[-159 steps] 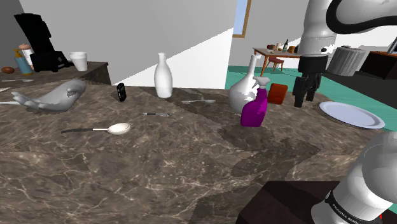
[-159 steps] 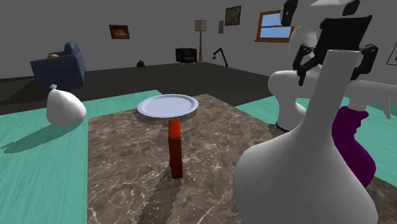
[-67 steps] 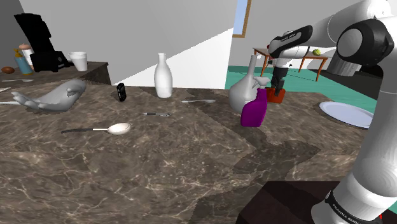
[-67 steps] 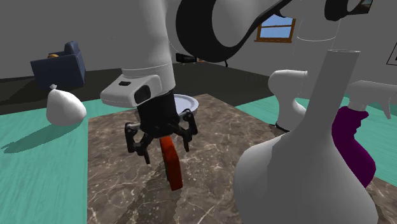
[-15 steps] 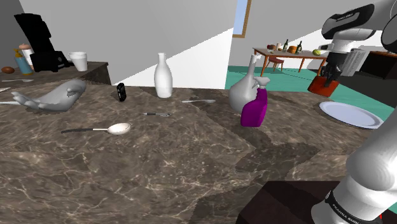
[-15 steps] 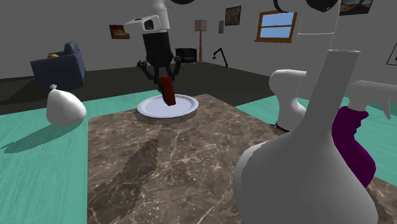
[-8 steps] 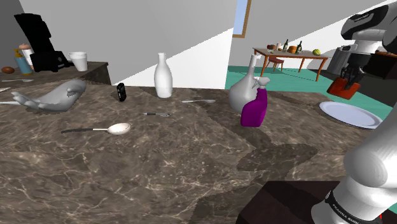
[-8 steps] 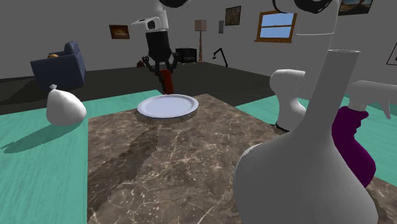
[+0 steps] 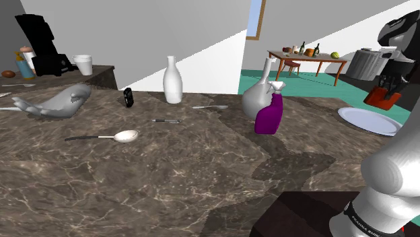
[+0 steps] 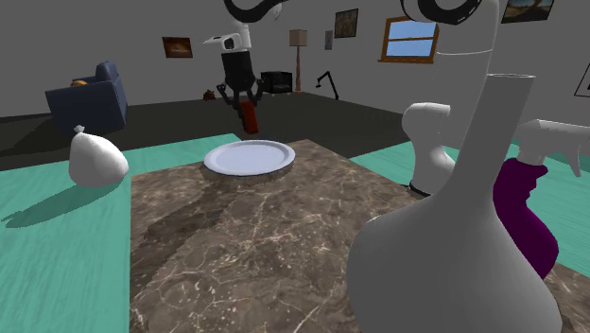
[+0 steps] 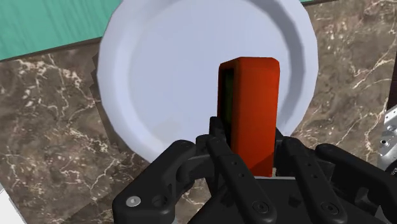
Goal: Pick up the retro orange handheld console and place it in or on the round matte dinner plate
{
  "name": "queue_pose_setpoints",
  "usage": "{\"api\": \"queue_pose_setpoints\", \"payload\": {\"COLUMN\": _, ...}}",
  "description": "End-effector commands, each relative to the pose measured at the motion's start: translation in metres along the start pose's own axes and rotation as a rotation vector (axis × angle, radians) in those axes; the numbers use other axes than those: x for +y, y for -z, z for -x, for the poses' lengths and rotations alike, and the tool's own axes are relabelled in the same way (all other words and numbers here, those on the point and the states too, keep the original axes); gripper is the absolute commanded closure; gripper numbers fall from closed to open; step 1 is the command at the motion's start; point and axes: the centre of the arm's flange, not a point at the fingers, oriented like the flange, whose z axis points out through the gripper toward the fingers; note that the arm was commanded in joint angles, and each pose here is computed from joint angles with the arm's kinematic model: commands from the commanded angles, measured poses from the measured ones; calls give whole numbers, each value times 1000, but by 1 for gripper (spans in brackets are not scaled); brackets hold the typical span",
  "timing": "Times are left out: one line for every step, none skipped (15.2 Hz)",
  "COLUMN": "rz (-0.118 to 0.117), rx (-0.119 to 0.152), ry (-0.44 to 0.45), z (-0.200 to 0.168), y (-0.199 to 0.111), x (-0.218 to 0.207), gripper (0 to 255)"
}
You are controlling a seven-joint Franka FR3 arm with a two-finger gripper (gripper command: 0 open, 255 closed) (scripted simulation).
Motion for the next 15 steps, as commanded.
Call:
{"api": "queue_pose_setpoints", "payload": {"rz": 1, "rx": 0, "ry": 1, "z": 1, "y": -9, "x": 0, "gripper": 255}}
{"api": "queue_pose_setpoints", "payload": {"rz": 1, "rx": 0, "ry": 1, "z": 1, "y": -14, "x": 1, "gripper": 255}}
{"api": "queue_pose_setpoints", "payload": {"rz": 1, "rx": 0, "ry": 1, "z": 1, "y": -19, "x": 1, "gripper": 255}}
{"api": "queue_pose_setpoints", "payload": {"rz": 1, "rx": 0, "ry": 1, "z": 1, "y": -24, "x": 2, "gripper": 255}}
{"api": "queue_pose_setpoints", "payload": {"rz": 1, "rx": 0, "ry": 1, "z": 1, "y": -30, "x": 2, "gripper": 255}}
{"api": "queue_pose_setpoints", "payload": {"rz": 1, "rx": 0, "ry": 1, "z": 1, "y": -35, "x": 3, "gripper": 255}}
{"api": "queue_pose_setpoints", "payload": {"rz": 1, "rx": 0, "ry": 1, "z": 1, "y": -40, "x": 3, "gripper": 255}}
{"api": "queue_pose_setpoints", "payload": {"rz": 1, "rx": 0, "ry": 1, "z": 1, "y": -45, "x": 4, "gripper": 255}}
{"api": "queue_pose_setpoints", "payload": {"rz": 1, "rx": 0, "ry": 1, "z": 1, "y": -51, "x": 4, "gripper": 255}}
{"api": "queue_pose_setpoints", "payload": {"rz": 1, "rx": 0, "ry": 1, "z": 1, "y": -56, "x": 5, "gripper": 255}}
{"api": "queue_pose_setpoints", "payload": {"rz": 1, "rx": 0, "ry": 1, "z": 1, "y": -61, "x": 5, "gripper": 255}}
{"api": "queue_pose_setpoints", "payload": {"rz": 1, "rx": 0, "ry": 1, "z": 1, "y": -66, "x": 6, "gripper": 255}}
{"api": "queue_pose_setpoints", "payload": {"rz": 1, "rx": 0, "ry": 1, "z": 1, "y": -72, "x": 6, "gripper": 255}}
{"api": "queue_pose_setpoints", "payload": {"rz": 1, "rx": 0, "ry": 1, "z": 1, "y": -75, "x": 6, "gripper": 255}}
{"api": "queue_pose_setpoints", "payload": {"rz": 1, "rx": 0, "ry": 1, "z": 1, "y": -75, "x": 6, "gripper": 255}}
